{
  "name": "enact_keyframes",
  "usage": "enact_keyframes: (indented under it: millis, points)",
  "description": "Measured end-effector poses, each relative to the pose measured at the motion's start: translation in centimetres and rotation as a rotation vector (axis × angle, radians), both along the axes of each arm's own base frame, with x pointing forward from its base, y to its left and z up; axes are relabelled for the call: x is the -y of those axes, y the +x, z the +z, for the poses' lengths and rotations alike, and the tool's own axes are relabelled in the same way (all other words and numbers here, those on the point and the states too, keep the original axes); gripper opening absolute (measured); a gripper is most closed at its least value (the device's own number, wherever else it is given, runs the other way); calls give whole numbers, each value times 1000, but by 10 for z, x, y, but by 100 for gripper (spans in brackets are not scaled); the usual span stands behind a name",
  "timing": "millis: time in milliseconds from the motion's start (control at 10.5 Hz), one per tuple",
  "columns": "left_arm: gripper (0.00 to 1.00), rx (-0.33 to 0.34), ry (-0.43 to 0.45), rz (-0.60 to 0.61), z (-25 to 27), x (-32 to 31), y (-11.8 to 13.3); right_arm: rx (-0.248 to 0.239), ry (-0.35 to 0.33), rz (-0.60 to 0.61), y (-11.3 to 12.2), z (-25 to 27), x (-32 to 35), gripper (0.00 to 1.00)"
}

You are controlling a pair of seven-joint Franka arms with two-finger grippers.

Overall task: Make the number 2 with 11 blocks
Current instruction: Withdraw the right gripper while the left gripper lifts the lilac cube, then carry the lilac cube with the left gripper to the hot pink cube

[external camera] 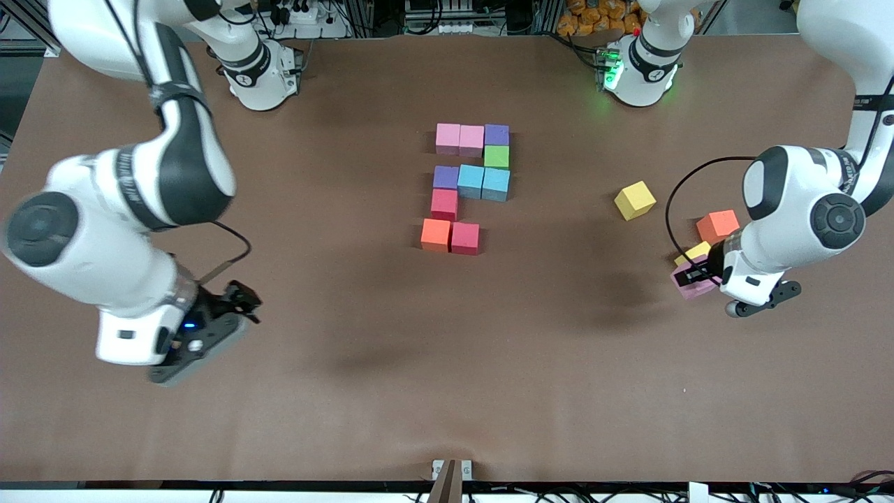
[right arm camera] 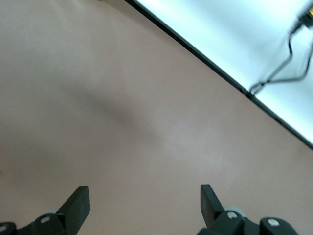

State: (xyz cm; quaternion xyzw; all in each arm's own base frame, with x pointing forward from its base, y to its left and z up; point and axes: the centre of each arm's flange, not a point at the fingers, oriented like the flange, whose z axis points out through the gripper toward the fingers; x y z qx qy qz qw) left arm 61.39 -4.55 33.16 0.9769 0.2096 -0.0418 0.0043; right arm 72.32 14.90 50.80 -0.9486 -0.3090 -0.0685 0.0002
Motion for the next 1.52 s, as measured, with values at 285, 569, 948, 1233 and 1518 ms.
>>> enact_keyframes:
  millis: [285,569,948,1233,1518]
  points:
    - [58,-18,13,168,0,67,-10,-47,36,-109,-34,26,61,100]
    - [58,-41,35,299,-11,135,-26,-85,56,-201,-92,65,92,100]
    - [58,-74,68,521,-33,186,-43,-102,67,-297,-130,106,134,100]
    - [58,-67,69,706,-45,212,-51,-70,80,-372,-145,132,154,100]
    - [58,-35,26,909,-62,239,-65,-79,84,-428,-160,147,179,100]
